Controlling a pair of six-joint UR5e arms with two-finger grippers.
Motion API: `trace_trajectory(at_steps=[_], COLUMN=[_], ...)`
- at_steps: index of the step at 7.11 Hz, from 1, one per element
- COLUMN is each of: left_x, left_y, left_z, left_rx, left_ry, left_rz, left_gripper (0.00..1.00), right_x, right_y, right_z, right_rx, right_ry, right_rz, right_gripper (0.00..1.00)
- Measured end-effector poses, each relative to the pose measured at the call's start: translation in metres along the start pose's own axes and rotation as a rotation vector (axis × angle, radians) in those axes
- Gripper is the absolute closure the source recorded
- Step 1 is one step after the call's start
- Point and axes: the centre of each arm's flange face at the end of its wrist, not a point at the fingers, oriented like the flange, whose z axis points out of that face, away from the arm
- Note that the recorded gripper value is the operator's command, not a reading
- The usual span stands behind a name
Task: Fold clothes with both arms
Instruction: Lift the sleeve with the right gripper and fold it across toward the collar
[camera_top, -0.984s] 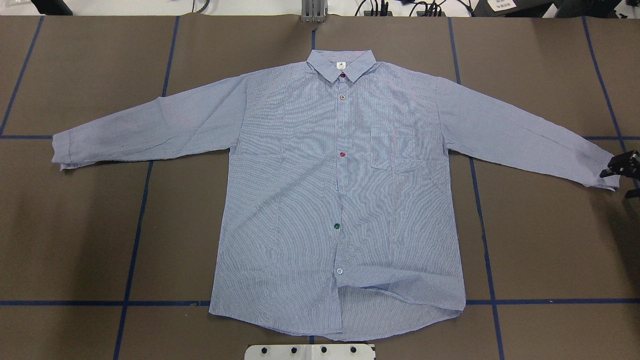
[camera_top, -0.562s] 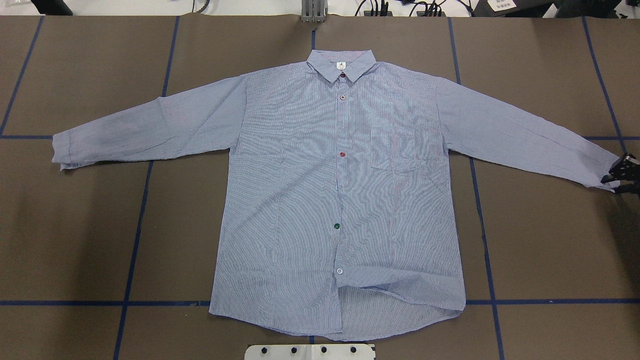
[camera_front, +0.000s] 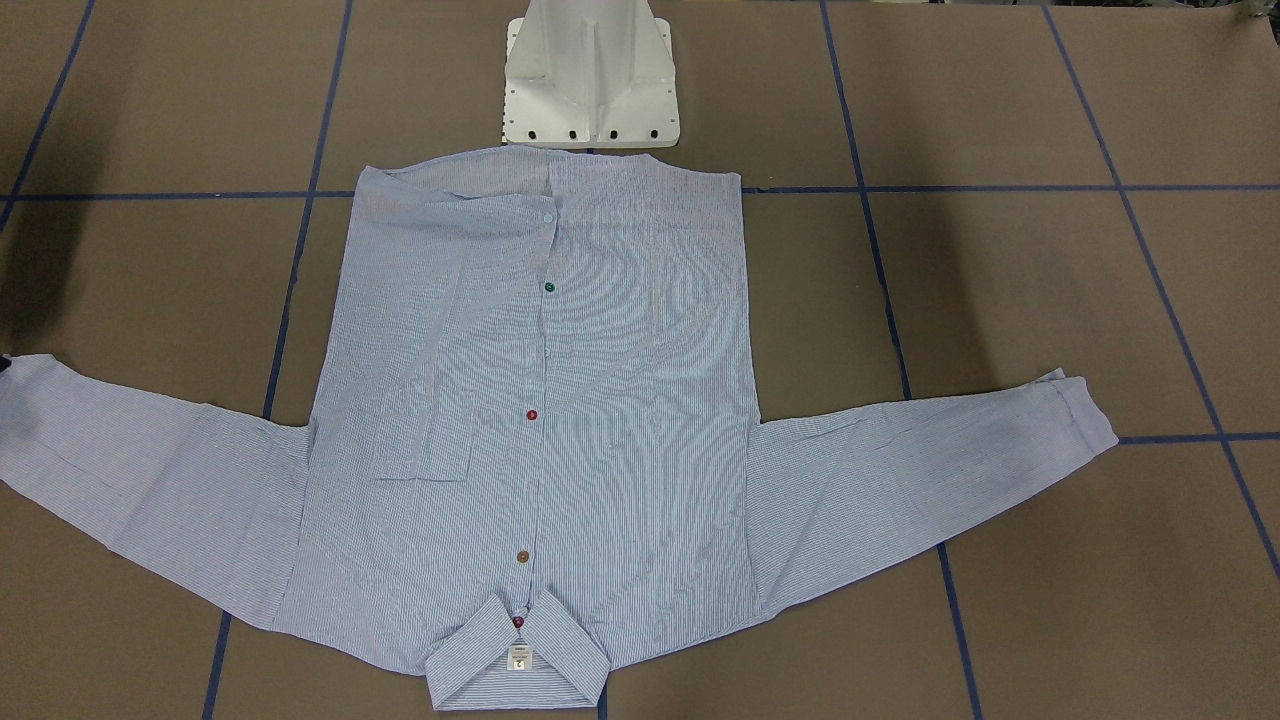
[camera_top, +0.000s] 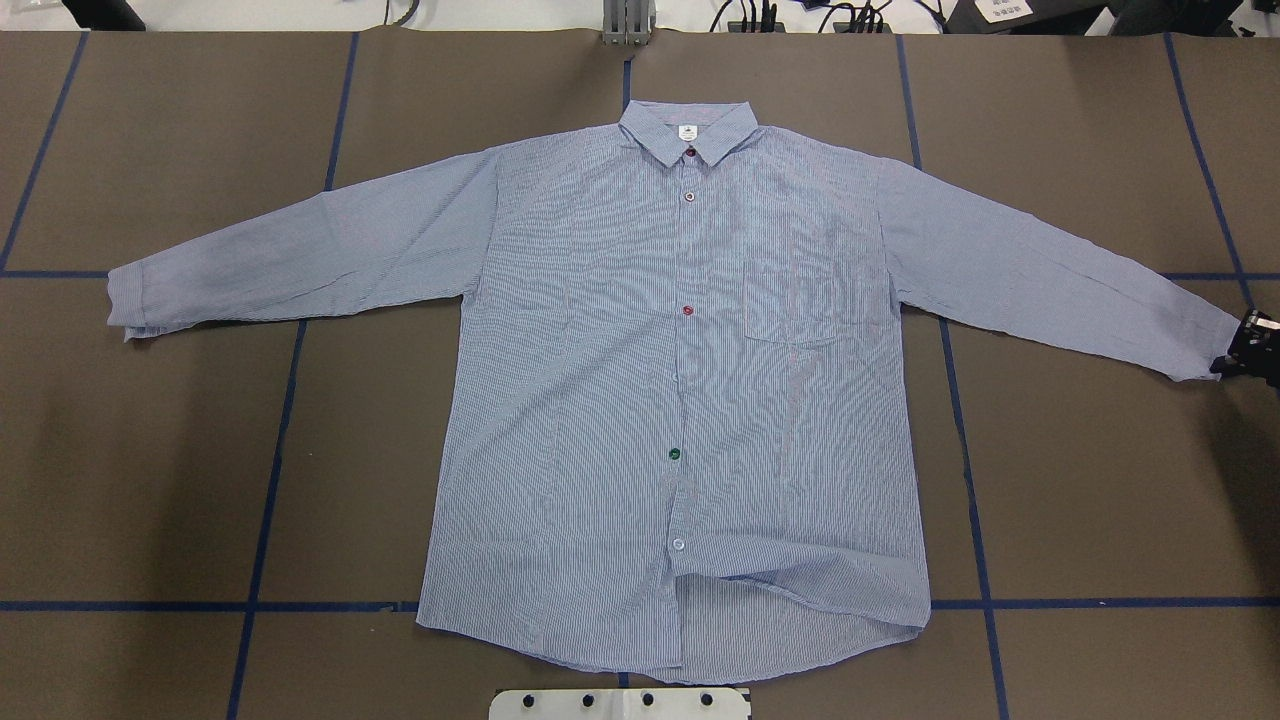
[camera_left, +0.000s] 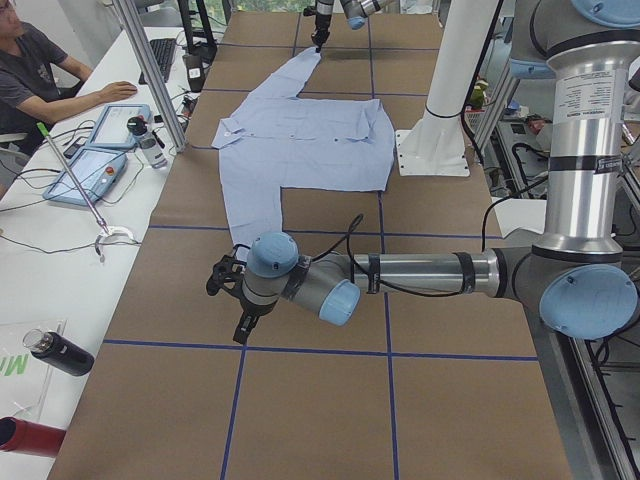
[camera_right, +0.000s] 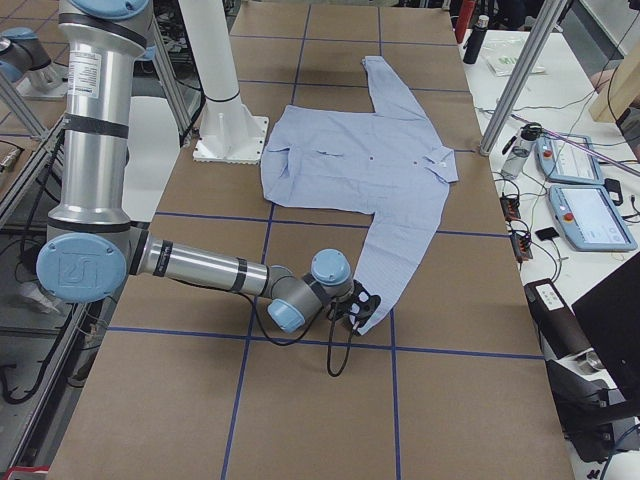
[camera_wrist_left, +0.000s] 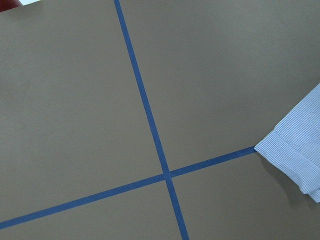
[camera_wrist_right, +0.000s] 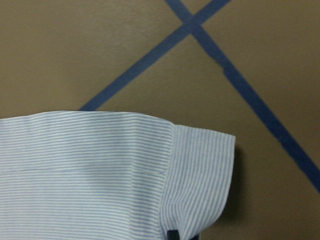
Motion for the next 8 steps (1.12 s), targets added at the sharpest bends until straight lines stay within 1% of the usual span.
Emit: trace_trajectory(at_steps=[1, 2, 3, 4, 5, 6, 7, 8], left_x=[0.001, 0.002, 0.004, 0.006, 0.006, 0.007, 0.007, 0.007], left_y=[-0.001, -0.002, -0.003, -0.004, -0.004, -0.004, -0.005, -0.005], left_z=[-0.001, -0.002, -0.004, -0.005, -0.006, -0.006, -0.006, -0.006], left_rx=[0.002, 0.004, 0.008, 0.011, 0.012, 0.013, 0.013, 0.015], left_ry=[0.002, 0.003, 0.005, 0.005, 0.006, 0.006, 0.006, 0.006], left_rz=[0.002, 0.004, 0.008, 0.011, 0.013, 0.014, 0.015, 0.016], left_gripper=[0.01, 0.01, 0.01, 0.01, 0.01, 0.01, 0.01, 0.01], right_x=[-0.029, -0.079, -0.153, -0.238, -0.322, -0.392, -0.447, -0.494], right_y=[0.005, 0.006, 0.005, 0.011, 0.031, 0.064, 0.104, 0.140], right_z=[-0.011, -0.020, -0.029, -0.038, -0.043, -0.038, -0.026, -0.016], right_rx=[0.003, 0.008, 0.009, 0.002, -0.009, 0.000, 0.031, 0.051], right_ry=[-0.035, -0.063, -0.081, -0.087, -0.081, -0.060, -0.036, -0.023], right_rz=[-0.029, -0.054, -0.074, -0.092, -0.116, -0.152, -0.194, -0.226], right_gripper=[1.00, 1.00, 1.00, 1.00, 1.00, 1.00, 1.00, 1.00])
